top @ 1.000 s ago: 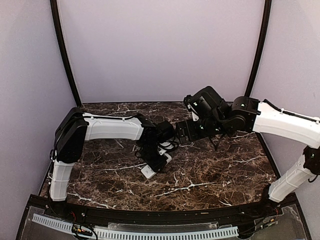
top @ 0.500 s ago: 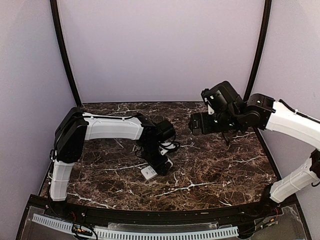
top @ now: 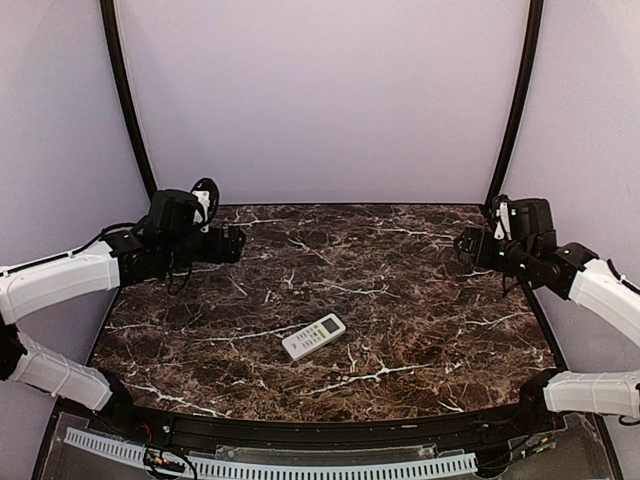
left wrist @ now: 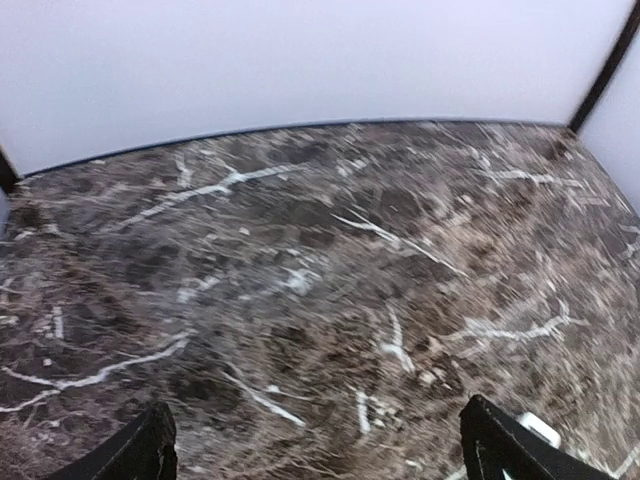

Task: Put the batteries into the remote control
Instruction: Reset both arms

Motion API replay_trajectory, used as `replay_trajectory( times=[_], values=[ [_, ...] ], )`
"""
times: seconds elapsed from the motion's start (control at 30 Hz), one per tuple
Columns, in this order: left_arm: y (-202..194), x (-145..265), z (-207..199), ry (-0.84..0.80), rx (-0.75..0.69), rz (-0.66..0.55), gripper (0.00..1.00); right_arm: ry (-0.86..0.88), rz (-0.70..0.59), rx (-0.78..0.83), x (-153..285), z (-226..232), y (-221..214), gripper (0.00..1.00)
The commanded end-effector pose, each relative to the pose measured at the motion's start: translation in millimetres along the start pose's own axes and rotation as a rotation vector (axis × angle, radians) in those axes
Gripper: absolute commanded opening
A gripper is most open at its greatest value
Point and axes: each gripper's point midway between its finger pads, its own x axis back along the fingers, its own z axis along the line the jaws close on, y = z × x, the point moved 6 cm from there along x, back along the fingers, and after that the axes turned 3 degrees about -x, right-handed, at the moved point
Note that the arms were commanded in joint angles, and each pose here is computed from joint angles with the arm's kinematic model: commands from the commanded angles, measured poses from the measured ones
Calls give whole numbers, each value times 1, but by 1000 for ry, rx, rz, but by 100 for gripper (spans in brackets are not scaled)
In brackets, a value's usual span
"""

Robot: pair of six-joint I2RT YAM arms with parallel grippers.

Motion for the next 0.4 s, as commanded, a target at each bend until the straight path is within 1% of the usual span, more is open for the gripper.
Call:
replay_trajectory(
  times=[0.0, 0.03, 0.07, 0.1, 0.13, 0.2, 0.37],
  values=[
    [-1, 27, 67, 445, 137, -254, 99, 33, -110, 55, -9, -11, 2, 99],
    [-12, 28, 80, 502, 158, -254, 99, 40, -113, 66, -12, -11, -2, 99],
    [-10, 37, 90, 571, 186, -300, 99, 41, -113, 63, -13, -12, -3, 99],
    [-20, 38, 100, 624, 188, -296, 99, 30, -115, 49, -14, -14, -4, 98],
    [-25, 44, 109, 692, 196, -318, 99, 17, -118, 36, -14, -16, -5, 99],
    [-33, 51, 122, 776, 204, -336, 99, -5, -138, 28, -14, -21, -7, 98],
    [-49, 58, 141, 835, 247, -340, 99, 28, -188, 61, -10, -21, -10, 98]
  ],
)
